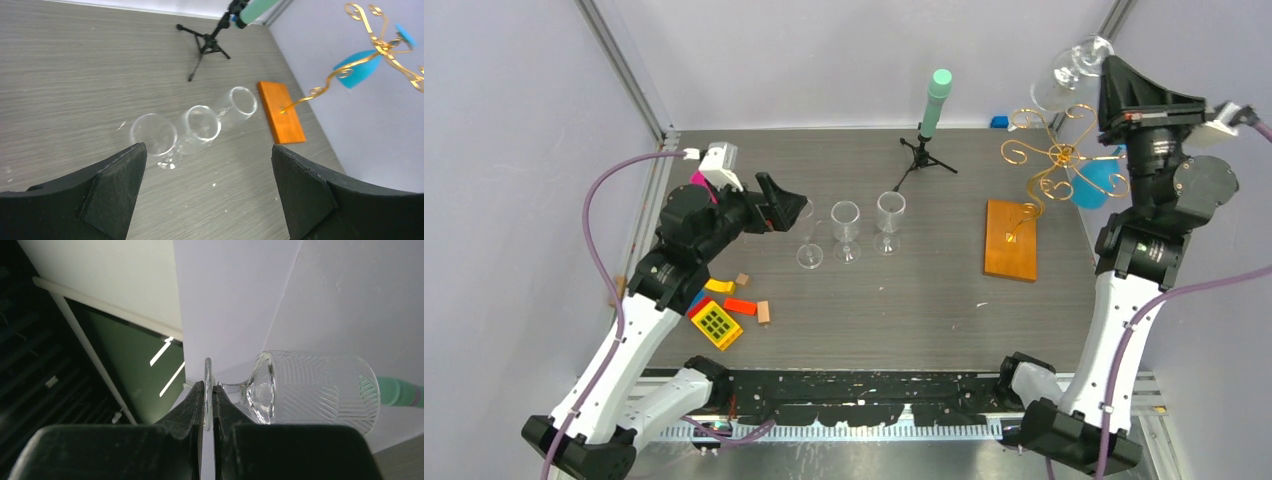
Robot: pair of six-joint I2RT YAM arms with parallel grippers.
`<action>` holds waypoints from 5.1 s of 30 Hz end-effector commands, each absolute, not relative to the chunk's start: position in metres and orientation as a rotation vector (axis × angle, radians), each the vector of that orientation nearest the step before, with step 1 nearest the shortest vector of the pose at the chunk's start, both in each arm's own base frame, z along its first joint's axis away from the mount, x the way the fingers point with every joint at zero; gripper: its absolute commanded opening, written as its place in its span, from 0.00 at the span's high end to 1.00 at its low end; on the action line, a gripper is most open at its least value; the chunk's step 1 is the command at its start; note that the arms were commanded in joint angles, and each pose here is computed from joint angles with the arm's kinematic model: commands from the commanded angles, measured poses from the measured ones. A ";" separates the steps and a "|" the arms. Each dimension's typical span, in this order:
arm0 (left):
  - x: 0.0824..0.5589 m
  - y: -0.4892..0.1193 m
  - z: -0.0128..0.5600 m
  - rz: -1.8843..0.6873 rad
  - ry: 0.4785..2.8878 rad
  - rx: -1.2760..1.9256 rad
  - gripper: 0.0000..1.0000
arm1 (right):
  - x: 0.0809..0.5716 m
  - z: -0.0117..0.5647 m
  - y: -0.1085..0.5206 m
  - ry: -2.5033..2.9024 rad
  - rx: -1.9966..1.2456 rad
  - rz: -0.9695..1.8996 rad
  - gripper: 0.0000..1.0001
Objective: Take the wine glass off the wine glass rack
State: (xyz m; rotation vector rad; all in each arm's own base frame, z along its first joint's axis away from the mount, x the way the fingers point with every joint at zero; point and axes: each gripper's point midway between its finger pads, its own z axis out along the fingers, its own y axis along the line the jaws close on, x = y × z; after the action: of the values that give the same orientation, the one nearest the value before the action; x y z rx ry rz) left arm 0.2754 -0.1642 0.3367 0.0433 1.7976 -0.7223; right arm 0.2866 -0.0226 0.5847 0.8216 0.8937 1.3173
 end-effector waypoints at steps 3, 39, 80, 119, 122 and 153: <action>0.270 -0.200 0.392 -0.973 1.669 0.122 0.02 | 0.303 0.600 0.050 0.945 0.621 1.579 0.99; 0.326 -0.227 0.484 -2.138 1.191 -0.199 0.11 | 0.320 0.557 0.218 1.064 0.540 2.229 1.00; 0.301 -0.203 0.507 -1.901 1.239 -0.076 1.00 | 0.354 0.470 0.267 1.477 0.661 1.889 0.43; 0.389 -0.104 0.168 -0.217 2.609 -0.121 1.00 | 0.340 0.471 0.143 1.556 0.464 0.764 0.40; 0.389 -0.103 0.155 -0.190 2.653 -0.118 1.00 | 0.331 0.474 0.130 1.542 0.473 0.715 0.40; 0.378 -0.097 0.230 -0.205 2.463 -0.039 0.14 | 0.291 0.505 0.048 1.499 0.552 0.318 0.29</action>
State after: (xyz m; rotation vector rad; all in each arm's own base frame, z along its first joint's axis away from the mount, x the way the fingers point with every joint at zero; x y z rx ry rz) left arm 0.3756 -0.0905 0.1749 -0.0598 2.6382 -0.1126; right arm 0.2920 0.0601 0.4921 0.5304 1.5189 0.3806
